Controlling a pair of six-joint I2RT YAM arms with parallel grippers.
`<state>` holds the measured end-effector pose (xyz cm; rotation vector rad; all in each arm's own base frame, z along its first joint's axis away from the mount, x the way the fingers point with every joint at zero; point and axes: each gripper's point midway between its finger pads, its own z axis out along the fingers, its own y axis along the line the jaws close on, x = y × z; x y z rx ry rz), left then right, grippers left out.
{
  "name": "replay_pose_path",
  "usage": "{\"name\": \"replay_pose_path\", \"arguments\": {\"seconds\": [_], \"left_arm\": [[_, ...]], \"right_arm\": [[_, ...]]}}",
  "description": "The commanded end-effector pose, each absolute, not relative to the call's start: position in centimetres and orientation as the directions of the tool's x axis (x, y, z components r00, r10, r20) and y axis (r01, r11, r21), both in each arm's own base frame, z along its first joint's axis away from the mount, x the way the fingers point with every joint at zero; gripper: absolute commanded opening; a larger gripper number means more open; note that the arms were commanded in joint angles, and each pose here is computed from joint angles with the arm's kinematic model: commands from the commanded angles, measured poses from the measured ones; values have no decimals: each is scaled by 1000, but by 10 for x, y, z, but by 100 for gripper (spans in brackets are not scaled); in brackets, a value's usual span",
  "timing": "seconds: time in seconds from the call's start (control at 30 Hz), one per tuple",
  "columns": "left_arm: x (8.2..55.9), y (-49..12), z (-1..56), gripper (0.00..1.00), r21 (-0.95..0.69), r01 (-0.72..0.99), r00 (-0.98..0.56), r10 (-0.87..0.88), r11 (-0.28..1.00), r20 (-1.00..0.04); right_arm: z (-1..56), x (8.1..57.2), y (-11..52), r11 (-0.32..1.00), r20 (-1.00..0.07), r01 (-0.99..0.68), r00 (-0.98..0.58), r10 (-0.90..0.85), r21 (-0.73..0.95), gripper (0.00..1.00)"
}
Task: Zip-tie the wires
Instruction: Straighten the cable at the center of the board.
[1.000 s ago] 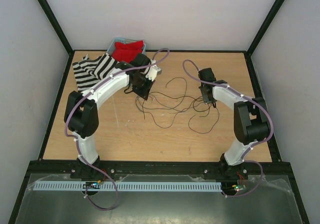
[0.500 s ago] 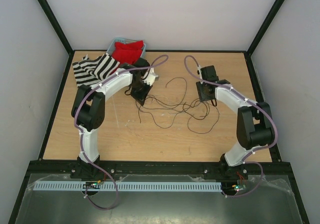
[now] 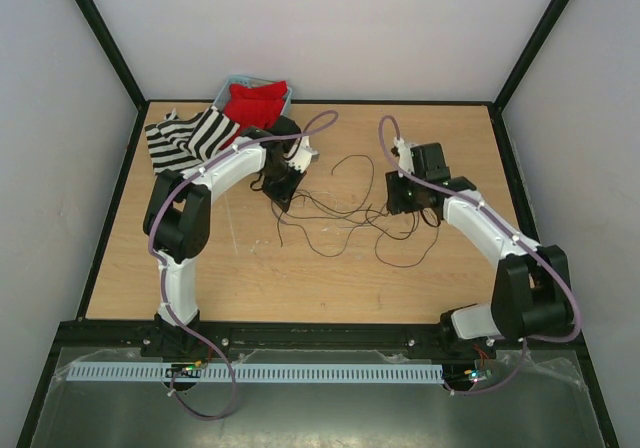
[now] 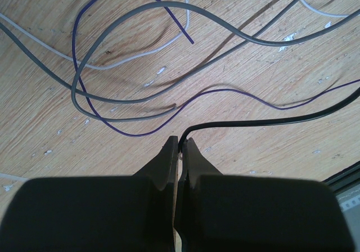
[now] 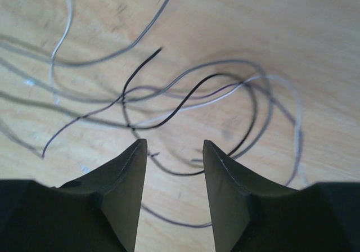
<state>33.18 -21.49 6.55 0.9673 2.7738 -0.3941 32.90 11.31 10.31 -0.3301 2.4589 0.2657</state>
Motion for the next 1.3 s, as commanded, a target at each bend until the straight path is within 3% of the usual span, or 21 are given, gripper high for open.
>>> {"name": "replay_pose_path", "arguments": {"seconds": [0.0, 0.43, 1.27], "left_arm": [[333, -216, 76, 0, -189, 638, -765, 587, 747, -265], [333, -215, 79, 0, -184, 634, -767, 582, 751, -269], [332, -216, 82, 0, -186, 631, -769, 578, 753, -273]], "right_arm": [[98, 298, 141, 893, -614, -389, -768, -178, 227, 54], [61, 275, 123, 922, -551, -347, -810, -202, 174, 43], [25, 284, 131, 925, -509, -361, -822, -255, 121, 43]]}}
